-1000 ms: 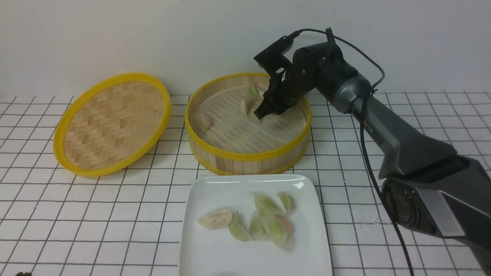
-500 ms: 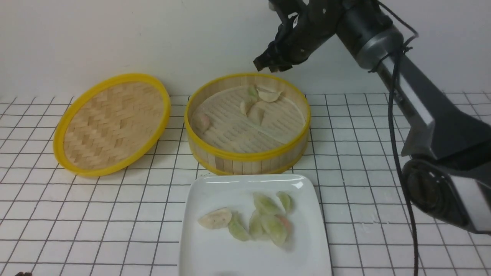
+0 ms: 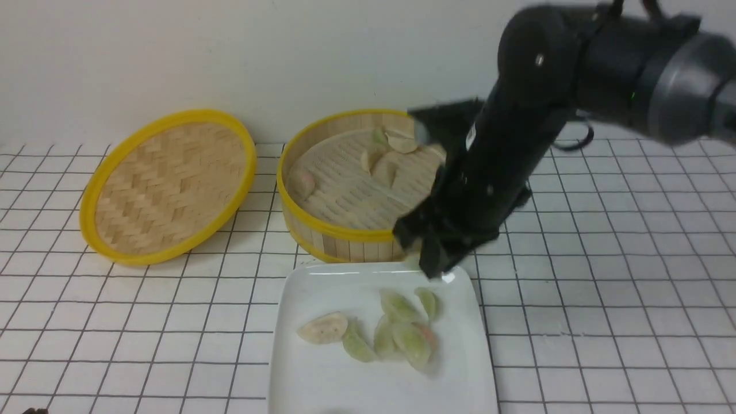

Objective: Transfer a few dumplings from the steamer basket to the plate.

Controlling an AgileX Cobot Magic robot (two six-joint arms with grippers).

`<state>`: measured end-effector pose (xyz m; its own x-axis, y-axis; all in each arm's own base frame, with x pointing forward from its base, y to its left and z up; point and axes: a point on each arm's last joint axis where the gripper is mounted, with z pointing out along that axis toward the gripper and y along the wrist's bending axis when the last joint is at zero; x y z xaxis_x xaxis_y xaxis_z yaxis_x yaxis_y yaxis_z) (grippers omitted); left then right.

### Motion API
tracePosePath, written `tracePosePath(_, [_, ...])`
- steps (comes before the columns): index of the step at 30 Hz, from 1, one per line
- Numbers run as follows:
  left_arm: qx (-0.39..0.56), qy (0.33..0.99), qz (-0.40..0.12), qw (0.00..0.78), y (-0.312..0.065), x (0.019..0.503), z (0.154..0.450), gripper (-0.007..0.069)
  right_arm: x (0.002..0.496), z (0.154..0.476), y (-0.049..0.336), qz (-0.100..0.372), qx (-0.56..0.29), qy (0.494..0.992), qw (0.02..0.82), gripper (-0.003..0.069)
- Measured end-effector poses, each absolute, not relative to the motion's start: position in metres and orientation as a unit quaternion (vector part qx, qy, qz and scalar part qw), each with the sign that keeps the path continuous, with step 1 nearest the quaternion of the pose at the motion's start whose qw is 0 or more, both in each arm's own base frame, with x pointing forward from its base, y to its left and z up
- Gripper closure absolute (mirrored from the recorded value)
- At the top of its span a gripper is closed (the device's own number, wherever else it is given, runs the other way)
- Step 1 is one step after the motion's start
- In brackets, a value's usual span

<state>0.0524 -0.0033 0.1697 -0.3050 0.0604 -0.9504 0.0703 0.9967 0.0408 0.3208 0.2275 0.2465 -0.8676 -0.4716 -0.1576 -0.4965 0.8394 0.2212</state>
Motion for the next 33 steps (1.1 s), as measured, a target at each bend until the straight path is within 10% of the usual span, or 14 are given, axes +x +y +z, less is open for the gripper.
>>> tracePosePath(6, [0.04, 0.808, -0.004, 0.588, -0.003, 0.052, 0.17, 0.0631, 0.296, 0.187, 0.228, 0.079, -0.241, 0.967, -0.036, 0.0454])
tracePosePath(13, [0.04, 0.808, -0.004, 0.588, -0.003, 0.052, 0.17, 0.0631, 0.298, 0.199, 0.232, 0.086, -0.24, 0.967, -0.019, 0.0176])
tracePosePath(16, [0.04, 0.808, -0.004, 0.588, -0.003, 0.052, 0.17, 0.0631, 0.295, 0.227, 0.23, 0.099, -0.244, 0.964, 0.02, 0.0164])
tracePosePath(20, [0.04, 0.808, -0.004, 0.588, -0.003, 0.052, 0.17, 0.0631, 0.278, 0.282, 0.218, 0.115, -0.242, 0.959, 0.09, 0.0251])
tracePosePath(26, [0.04, 0.808, -0.004, 0.588, -0.003, 0.052, 0.17, 0.0631, 0.191, 0.411, 0.134, 0.119, -0.192, 0.922, 0.316, 0.0599])
tracePosePath(33, [0.04, 0.808, -0.004, 0.588, -0.003, 0.052, 0.17, 0.0631, 0.09, 0.422, 0.054, 0.203, -0.14, 0.786, 0.567, 0.0671])
